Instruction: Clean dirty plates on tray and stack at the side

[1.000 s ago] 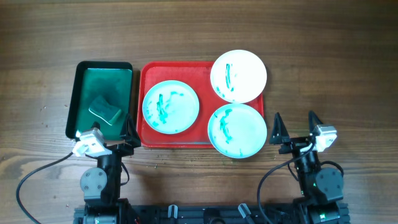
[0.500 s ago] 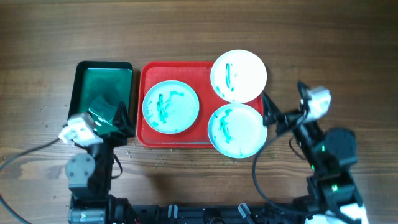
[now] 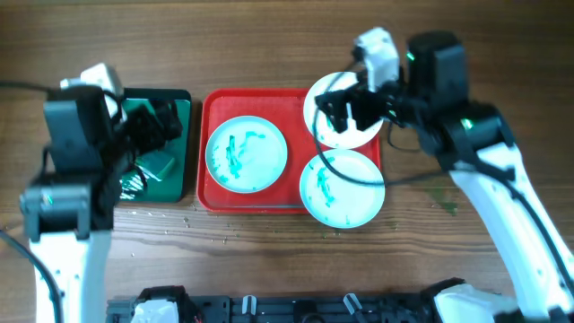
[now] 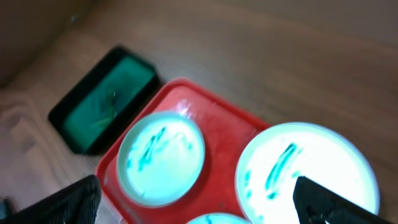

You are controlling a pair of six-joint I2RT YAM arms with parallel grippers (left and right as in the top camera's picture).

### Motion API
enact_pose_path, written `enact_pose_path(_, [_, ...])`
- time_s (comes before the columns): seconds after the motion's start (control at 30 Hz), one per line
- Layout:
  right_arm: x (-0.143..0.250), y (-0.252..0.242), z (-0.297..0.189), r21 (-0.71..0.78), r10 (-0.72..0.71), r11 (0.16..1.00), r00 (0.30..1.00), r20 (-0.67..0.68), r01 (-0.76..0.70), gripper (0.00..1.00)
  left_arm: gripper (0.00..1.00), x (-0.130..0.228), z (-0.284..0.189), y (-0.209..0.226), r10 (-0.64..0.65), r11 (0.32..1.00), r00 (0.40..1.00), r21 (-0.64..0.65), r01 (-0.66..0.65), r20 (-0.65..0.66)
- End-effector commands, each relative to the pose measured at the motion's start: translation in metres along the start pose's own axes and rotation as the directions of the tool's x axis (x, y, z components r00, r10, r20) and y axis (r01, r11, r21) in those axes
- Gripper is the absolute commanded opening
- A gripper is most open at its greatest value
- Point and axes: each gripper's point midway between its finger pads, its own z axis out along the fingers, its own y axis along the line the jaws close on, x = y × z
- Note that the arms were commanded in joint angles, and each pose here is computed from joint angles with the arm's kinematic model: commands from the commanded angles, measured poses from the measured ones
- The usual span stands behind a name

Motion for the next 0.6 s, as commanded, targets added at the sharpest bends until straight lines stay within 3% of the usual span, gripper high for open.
enact_pose_path(0.0, [0.007, 0.001, 0.032, -0.045, -0.022, 0.999, 0.996, -0.083, 0.018, 1.0, 1.0, 0.0, 0.012, -0.013, 0.015, 0.999, 0.997, 0.05, -0.011, -0.078])
enact_pose_path(0.17, [0.024, 0.016, 0.067, -0.178, 0.157, 0.966, 0.971, -0.181, -0.189, 1.0, 1.0, -0.003, 0.022, -0.012, 0.007, 0.999, 0.997, 0.039, -0.004, -0.082])
enact_pose_path(0.23, [0.039, 0.01, 0.086, -0.1, 0.194, 0.97, 0.954, -0.231, -0.221, 0.9, 1.0, -0.006, 0.025, -0.011, 0.004, 1.0, 0.997, 0.031, -0.001, -0.071])
enact_pose_path(0.37, [0.076, 0.011, 0.129, 0.089, 0.253, 0.967, 0.914, -0.318, -0.237, 0.74, 1.0, -0.006, 0.044, 0.016, -0.206, 0.971, 0.977, -0.136, 0.196, -0.06])
enact_pose_path(0.5, [0.112, 0.016, 0.164, 0.198, 0.264, 0.96, 0.884, -0.386, -0.2, 0.56, 1.0, 0.002, 0.074, 0.027, -0.212, 0.961, 0.971, -0.205, 0.186, -0.112])
enact_pose_path(0.57, [0.123, 0.01, 0.175, 0.252, 0.277, 0.95, 0.877, -0.394, -0.187, 0.52, 1.0, 0.006, 0.087, 0.029, -0.214, 0.958, 0.968, -0.22, 0.182, -0.134])
